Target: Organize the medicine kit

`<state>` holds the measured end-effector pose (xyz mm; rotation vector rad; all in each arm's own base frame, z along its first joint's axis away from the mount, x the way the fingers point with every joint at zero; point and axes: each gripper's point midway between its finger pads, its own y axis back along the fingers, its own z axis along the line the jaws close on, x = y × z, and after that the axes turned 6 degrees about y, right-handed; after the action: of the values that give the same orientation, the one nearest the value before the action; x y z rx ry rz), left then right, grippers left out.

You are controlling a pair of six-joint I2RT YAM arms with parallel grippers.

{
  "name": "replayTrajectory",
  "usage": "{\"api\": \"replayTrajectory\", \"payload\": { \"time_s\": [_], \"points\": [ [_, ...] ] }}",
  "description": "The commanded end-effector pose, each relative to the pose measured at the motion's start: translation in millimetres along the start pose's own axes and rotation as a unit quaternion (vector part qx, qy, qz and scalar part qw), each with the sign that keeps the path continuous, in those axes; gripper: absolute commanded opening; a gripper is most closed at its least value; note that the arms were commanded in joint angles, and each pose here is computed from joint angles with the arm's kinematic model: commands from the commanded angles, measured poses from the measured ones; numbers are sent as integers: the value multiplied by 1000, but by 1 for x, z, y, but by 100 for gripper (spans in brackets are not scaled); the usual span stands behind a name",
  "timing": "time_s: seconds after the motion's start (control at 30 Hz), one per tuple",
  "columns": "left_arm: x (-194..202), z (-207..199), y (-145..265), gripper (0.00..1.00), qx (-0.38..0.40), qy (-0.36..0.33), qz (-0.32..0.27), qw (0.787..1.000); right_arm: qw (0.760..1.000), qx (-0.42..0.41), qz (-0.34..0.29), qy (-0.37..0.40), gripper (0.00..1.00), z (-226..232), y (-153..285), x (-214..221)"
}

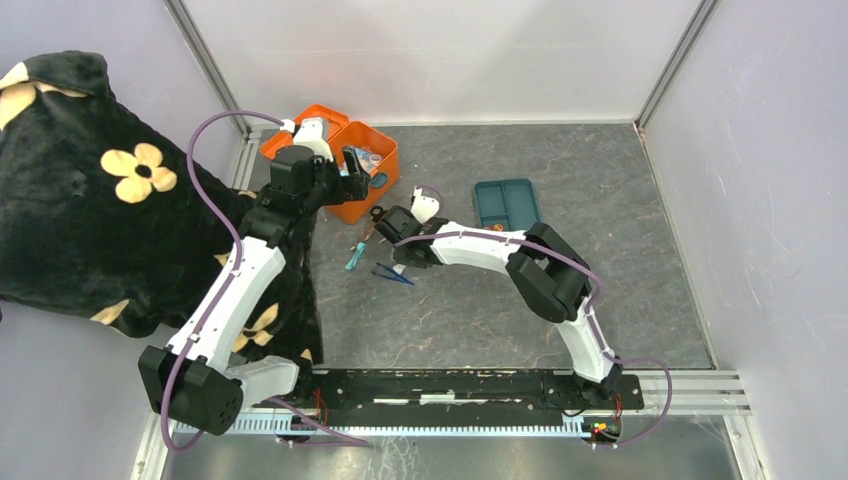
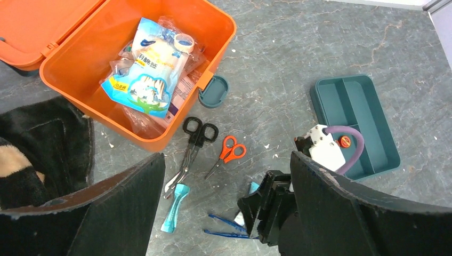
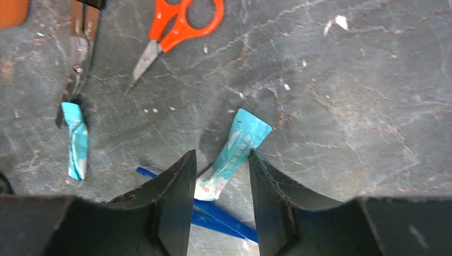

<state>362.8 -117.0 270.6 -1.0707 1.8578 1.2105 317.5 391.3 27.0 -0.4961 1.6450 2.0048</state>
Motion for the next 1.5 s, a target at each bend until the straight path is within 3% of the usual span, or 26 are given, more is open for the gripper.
{"api": "replayTrajectory", "payload": {
  "time_s": [0.0,0.23,0.4,0.57,0.77,1.13,1.33,1.47],
  "points": [
    [-13,-3,8,93,-1,-6,-24,1000,1000,21,-2,5,47,-1,-6,1],
    [-13,-2,8,93,-4,-7,-24,1000,997,49,-30,44,45,-14,-14,-6],
    [-12,-1,7,93,-7,-7,-23,1000,991,81,-31,107,40,-26,-23,-6],
    [-12,0,7,93,-7,-8,-23,1000,988,86,-36,122,32,-36,-23,-4],
    [-12,0,6,93,-8,-8,-22,1000,988,48,-73,130,24,-28,-12,-26],
    [-11,1,6,93,-10,-8,-22,1000,988,-32,-40,144,3,-40,-6,-54],
    [-11,3,5,93,-13,-8,-21,1000,972,-91,-76,205,2,-52,11,-89],
    [-10,4,4,93,-15,-7,-20,1000,964,-83,-115,224,2,-83,25,-124]
  ]
}}
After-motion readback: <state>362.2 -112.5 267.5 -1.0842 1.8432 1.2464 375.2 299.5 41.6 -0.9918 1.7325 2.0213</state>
